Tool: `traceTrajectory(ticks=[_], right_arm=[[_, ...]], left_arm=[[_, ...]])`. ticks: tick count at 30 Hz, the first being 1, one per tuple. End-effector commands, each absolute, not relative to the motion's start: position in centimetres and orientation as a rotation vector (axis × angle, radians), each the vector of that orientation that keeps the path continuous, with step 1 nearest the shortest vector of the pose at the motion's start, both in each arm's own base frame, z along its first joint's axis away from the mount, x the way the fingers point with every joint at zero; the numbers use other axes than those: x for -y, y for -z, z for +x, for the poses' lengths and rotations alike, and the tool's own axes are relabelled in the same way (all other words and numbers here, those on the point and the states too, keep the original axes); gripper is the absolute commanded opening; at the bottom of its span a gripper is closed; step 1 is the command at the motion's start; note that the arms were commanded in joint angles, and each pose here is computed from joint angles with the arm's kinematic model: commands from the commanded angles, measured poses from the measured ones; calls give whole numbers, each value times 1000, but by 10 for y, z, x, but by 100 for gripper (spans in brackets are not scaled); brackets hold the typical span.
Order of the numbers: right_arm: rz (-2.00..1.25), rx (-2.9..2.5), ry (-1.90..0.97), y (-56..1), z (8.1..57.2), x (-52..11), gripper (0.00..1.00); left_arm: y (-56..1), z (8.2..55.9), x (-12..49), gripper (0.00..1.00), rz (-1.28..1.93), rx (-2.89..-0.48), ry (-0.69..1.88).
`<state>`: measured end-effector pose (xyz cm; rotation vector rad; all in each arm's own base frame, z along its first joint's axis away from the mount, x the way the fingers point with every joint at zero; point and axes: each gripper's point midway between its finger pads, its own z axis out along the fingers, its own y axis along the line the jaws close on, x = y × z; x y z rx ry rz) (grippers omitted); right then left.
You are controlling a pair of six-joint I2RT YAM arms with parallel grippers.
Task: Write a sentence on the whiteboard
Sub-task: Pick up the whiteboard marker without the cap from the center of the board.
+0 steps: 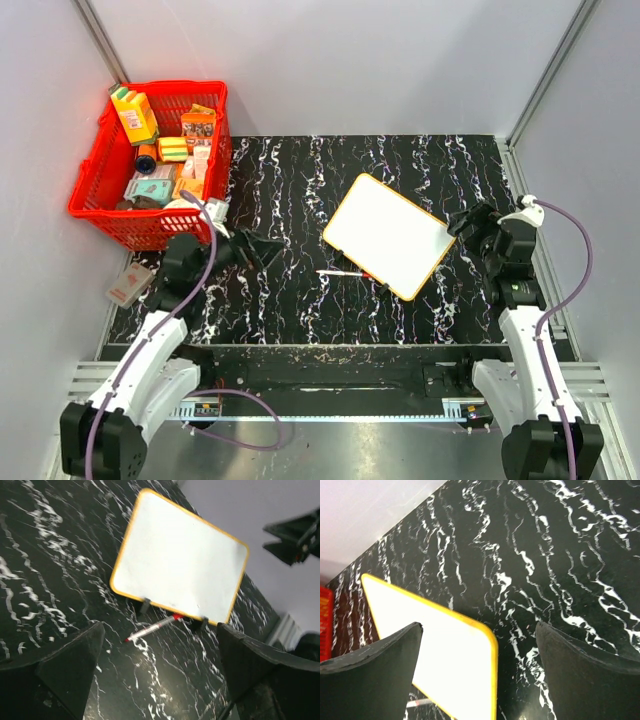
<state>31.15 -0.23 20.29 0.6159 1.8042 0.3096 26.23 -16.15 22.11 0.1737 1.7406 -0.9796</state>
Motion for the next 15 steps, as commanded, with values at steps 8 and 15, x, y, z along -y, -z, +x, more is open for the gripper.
traceTrajectory(ticks=[8,15], right_arm=[[474,-1856,-465,-224,289,-30,100],[416,-1861,-520,-225,276,-42,100]], left_arm=[[-161,266,241,99,629,-2053,715],[-90,272,278,99,1029,-2166,471]])
